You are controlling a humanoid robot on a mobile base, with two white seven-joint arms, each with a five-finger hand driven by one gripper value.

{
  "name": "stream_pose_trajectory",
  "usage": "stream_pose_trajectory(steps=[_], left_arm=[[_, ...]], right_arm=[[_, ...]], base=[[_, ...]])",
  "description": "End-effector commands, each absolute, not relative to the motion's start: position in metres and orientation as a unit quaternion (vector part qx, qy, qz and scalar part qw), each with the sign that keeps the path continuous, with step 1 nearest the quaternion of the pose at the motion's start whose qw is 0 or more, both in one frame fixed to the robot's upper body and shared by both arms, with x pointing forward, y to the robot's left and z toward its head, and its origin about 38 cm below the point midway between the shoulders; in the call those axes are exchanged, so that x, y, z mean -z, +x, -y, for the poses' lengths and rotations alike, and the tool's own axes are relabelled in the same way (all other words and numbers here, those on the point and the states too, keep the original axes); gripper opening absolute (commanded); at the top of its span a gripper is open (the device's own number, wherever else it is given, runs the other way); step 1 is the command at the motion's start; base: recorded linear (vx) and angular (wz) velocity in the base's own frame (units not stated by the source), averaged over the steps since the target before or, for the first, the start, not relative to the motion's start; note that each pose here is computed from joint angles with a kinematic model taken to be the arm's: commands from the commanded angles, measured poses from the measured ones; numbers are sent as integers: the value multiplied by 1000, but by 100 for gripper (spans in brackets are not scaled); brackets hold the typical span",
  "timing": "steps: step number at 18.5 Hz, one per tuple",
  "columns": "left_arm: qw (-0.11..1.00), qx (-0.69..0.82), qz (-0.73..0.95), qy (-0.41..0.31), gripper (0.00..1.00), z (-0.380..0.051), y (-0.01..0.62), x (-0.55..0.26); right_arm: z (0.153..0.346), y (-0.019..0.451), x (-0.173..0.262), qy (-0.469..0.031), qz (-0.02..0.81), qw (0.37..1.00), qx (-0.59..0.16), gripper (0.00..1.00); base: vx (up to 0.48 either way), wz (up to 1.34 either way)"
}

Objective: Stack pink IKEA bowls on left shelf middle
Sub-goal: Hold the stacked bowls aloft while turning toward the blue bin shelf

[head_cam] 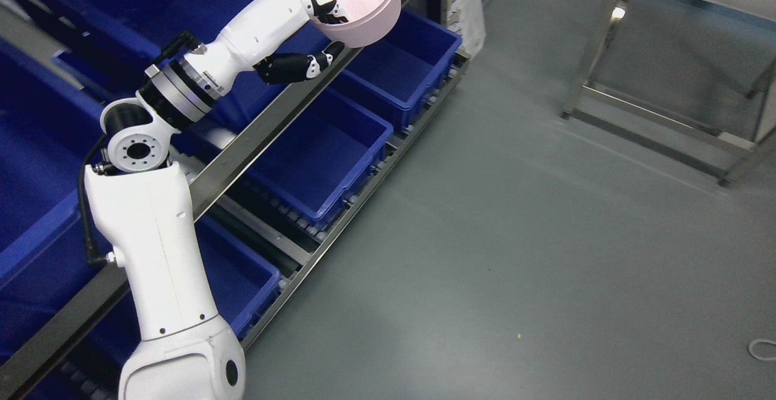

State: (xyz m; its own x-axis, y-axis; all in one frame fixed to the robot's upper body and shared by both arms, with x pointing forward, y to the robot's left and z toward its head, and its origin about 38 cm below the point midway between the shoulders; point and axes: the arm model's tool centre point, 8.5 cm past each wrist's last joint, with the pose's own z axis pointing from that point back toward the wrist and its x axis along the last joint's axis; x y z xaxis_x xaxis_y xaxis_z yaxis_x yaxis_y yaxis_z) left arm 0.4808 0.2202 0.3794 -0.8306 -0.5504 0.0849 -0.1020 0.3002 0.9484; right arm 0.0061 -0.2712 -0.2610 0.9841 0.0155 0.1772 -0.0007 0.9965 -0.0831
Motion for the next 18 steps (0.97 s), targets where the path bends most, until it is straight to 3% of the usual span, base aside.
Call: stream_pose_trajectory(steps=[1, 11, 18], left_arm=[[182, 539, 787, 237, 4, -226, 479, -427], [180, 529, 792, 246, 4, -225, 479, -453], [232, 542, 763, 266, 4, -249, 490, -441]], right_arm=[[283, 6, 260, -50, 89, 995, -4, 100], [283, 6, 260, -50, 89, 995, -4, 100], [283, 6, 260, -50, 89, 995, -4, 100]], base=[[-174, 791], [-93, 746], [3, 10]])
